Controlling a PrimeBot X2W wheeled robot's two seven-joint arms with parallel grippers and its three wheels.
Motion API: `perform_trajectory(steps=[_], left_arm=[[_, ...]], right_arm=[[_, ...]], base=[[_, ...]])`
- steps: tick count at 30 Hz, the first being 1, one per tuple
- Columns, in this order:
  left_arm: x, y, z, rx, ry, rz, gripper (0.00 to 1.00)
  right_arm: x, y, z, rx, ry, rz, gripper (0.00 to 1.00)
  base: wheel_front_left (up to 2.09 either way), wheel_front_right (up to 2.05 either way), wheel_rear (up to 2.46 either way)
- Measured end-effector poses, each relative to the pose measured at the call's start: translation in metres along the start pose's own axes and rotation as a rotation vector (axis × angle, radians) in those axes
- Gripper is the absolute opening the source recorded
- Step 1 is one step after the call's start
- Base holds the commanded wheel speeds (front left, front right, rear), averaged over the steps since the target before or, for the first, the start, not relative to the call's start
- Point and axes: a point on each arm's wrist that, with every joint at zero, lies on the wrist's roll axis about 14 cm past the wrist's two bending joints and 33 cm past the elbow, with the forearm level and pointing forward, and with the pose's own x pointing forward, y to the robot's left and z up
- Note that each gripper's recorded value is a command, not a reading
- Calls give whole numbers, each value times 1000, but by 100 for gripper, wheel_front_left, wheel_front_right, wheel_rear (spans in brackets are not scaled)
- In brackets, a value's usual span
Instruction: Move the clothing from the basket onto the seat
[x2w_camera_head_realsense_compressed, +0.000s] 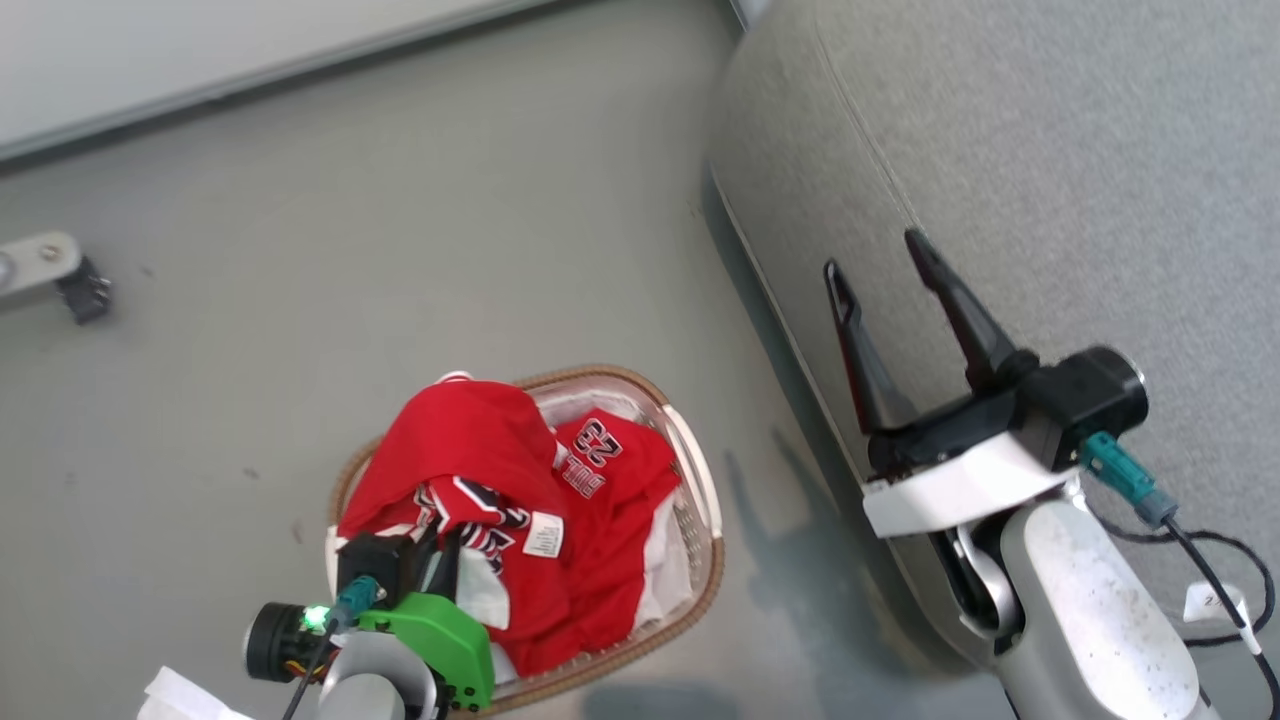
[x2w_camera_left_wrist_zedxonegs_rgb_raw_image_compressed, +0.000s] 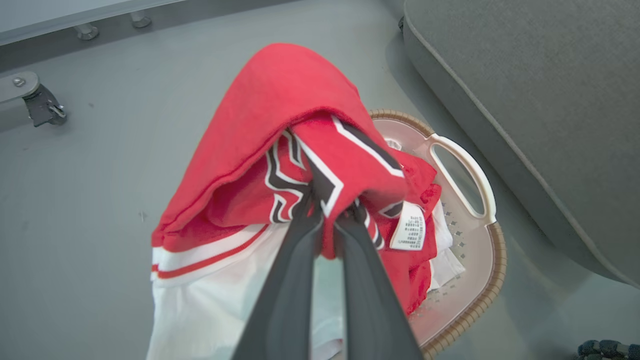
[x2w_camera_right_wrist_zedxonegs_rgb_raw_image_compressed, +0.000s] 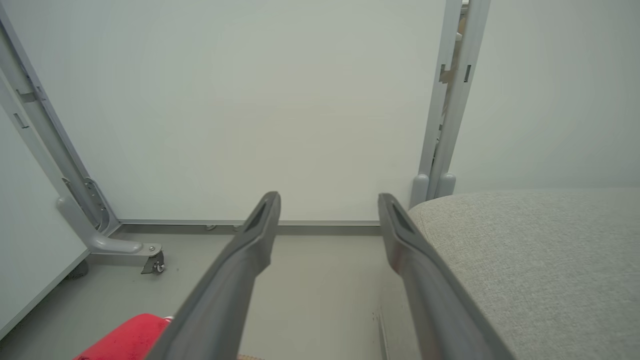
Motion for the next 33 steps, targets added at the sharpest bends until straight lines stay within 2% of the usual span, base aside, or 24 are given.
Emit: perform_trajectory(steps=[13,21,25,30,33], left_arm=[[-67,-7,128,39,-440,42,0],[-114,-27,196,89,-680,16,0],[-128,-39,215,110,-748,-9,0],[-133,-56,222,132,-773,-58,0],[-133,-64,224,136,-779,-82,0]], right_arm=[[-26,46,17,53,-22,93,100],[-40,76,29,67,-44,164,100],[-45,92,28,67,-37,213,100],[-55,122,14,61,16,326,100],[-52,137,18,41,6,392,100]], base=[[0,0,0],[0,0,0],[0,0,0],[0,0,0],[0,0,0]])
